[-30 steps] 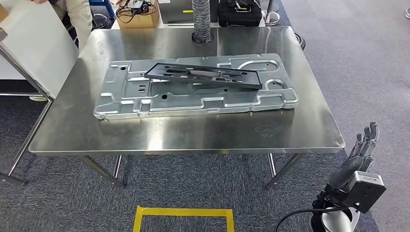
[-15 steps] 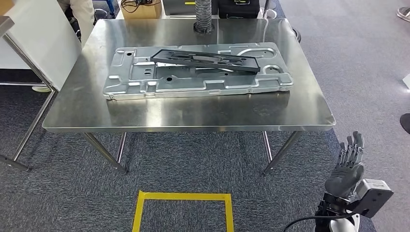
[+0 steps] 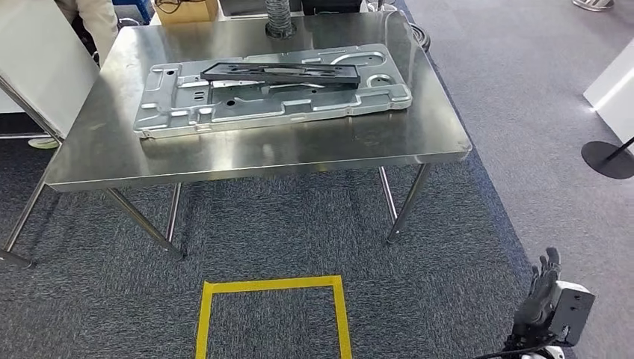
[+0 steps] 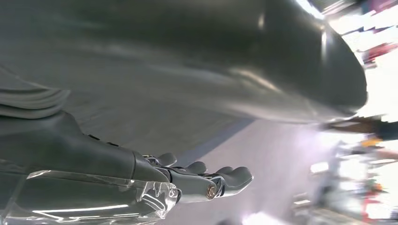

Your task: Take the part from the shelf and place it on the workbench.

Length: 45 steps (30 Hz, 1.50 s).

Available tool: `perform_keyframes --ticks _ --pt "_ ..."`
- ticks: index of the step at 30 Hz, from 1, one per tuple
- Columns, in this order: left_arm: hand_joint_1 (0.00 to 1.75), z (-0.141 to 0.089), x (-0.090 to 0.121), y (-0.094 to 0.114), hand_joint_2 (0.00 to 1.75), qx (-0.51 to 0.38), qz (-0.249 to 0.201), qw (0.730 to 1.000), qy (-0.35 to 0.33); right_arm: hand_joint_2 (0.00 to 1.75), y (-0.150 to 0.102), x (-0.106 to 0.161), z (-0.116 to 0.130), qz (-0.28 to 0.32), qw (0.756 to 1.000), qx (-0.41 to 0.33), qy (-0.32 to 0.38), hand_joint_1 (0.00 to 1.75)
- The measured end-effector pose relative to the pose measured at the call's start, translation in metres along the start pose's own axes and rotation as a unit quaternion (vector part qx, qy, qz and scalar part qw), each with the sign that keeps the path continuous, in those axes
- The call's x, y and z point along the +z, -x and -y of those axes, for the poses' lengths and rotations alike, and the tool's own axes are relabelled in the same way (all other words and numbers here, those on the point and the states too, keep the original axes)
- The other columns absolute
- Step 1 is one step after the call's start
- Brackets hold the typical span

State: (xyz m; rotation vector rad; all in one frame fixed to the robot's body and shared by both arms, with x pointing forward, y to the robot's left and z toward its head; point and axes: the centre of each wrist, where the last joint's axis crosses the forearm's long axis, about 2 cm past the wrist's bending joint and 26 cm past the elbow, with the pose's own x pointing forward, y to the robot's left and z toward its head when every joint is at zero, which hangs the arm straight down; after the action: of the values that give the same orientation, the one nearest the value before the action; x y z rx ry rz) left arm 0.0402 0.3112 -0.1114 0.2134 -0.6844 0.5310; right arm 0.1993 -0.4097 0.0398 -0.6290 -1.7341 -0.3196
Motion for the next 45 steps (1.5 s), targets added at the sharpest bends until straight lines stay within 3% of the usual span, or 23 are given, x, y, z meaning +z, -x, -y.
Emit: perform_keyframes --ticks 4,7,12,17,25,31,45 --pt "0.0 0.006 -0.001 -0.002 0.0 0.003 0.002 1.0 0.004 0.0 0.046 0.022 0.008 -0.131 0.991 0.031 -0.001 0.0" --pt "0.0 0.007 0.0 0.0 0.0 0.002 0.002 1.0 0.007 0.0 0.076 0.05 0.018 -0.246 0.967 0.064 -0.005 0.0" --pt "0.0 0.007 0.003 0.004 0.0 0.001 0.004 1.0 0.008 0.0 0.1 0.111 0.022 -0.423 0.899 0.106 -0.043 0.0" --pt "0.0 0.007 0.003 0.004 0.0 -0.004 0.007 1.0 0.008 0.0 0.104 0.148 0.018 -0.533 0.83 0.138 -0.091 0.0" --pt "0.0 0.005 0.006 0.008 0.0 -0.008 0.003 1.0 0.008 0.0 0.105 0.177 0.016 -0.589 0.784 0.153 -0.124 0.0" --pt "0.0 0.007 0.004 0.005 0.0 -0.012 0.007 1.0 0.013 0.0 0.102 0.192 0.002 -0.632 0.735 0.176 -0.172 0.0" --pt "0.0 0.008 0.004 0.006 0.0 -0.018 0.006 1.0 0.021 0.0 0.1 0.204 -0.006 -0.653 0.709 0.147 -0.22 0.0"
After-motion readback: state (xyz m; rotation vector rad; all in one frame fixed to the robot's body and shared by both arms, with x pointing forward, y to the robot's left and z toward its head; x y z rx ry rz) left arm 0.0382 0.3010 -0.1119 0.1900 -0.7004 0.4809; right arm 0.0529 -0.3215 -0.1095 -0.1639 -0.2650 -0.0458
